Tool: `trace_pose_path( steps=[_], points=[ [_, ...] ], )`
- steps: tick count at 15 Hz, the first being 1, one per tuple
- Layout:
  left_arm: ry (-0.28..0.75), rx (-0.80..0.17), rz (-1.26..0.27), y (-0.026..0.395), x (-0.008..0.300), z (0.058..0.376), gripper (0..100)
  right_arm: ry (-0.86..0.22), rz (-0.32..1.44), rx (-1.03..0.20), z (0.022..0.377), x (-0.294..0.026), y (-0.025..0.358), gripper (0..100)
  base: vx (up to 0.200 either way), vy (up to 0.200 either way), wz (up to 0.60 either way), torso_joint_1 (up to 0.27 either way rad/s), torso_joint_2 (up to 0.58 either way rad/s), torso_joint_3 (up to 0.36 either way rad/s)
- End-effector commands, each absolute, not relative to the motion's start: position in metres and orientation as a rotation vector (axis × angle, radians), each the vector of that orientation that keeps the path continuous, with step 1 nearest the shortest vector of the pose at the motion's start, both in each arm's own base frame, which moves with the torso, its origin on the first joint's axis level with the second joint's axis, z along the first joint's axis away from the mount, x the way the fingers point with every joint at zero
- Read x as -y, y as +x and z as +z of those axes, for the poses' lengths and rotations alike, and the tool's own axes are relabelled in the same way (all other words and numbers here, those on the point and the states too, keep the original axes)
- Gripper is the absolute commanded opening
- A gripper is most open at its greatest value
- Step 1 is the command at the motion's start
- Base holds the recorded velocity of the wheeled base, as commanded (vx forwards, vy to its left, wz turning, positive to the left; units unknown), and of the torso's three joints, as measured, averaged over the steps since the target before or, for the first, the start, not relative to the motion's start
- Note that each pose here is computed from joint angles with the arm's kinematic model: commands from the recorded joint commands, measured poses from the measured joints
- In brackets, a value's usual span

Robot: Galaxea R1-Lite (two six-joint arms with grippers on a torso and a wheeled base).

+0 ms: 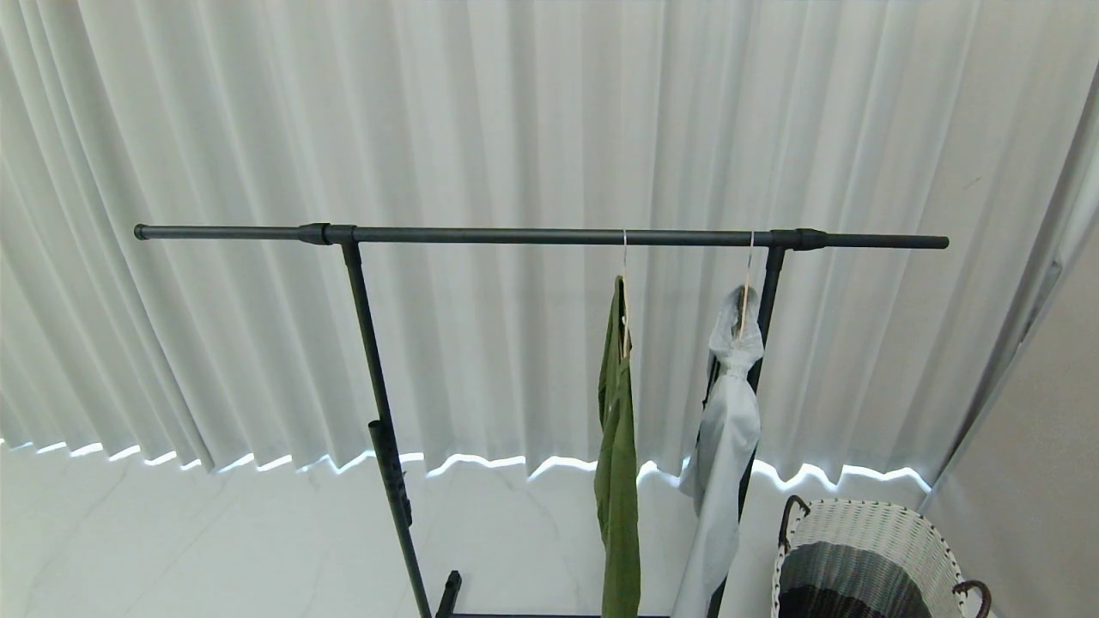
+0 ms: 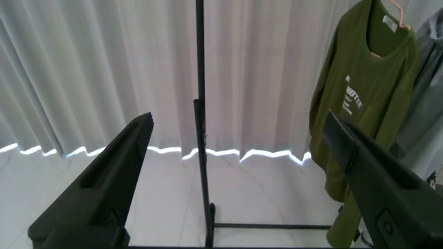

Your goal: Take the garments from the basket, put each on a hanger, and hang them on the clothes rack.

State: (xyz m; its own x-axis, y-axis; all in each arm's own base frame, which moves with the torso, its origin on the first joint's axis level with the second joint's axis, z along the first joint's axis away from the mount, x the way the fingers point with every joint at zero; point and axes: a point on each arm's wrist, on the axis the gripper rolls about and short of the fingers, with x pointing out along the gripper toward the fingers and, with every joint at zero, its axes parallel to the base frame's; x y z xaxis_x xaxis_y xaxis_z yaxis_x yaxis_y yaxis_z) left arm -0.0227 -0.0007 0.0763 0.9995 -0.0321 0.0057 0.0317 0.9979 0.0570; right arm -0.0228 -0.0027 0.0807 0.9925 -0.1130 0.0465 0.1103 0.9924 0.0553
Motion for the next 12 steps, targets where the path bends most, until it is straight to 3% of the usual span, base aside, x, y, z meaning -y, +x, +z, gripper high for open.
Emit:
trace_pose_path(
  steps=[1,12],
  points=[
    [0.057,0.009,-0.032,-0.0228,0.0007,0.0763,100,0.047,-0.1,0.05,0.0805,0.0024,-0.0229,100,0.0,0.0,0.0,0.0,0.0,0.0],
    [0.057,0.009,-0.032,-0.0228,0.0007,0.0763,100,0.03,-0.069,0.029,0.0783,0.0017,-0.0229,100,0.0,0.0,0.0,0.0,0.0,0.0]
  ],
)
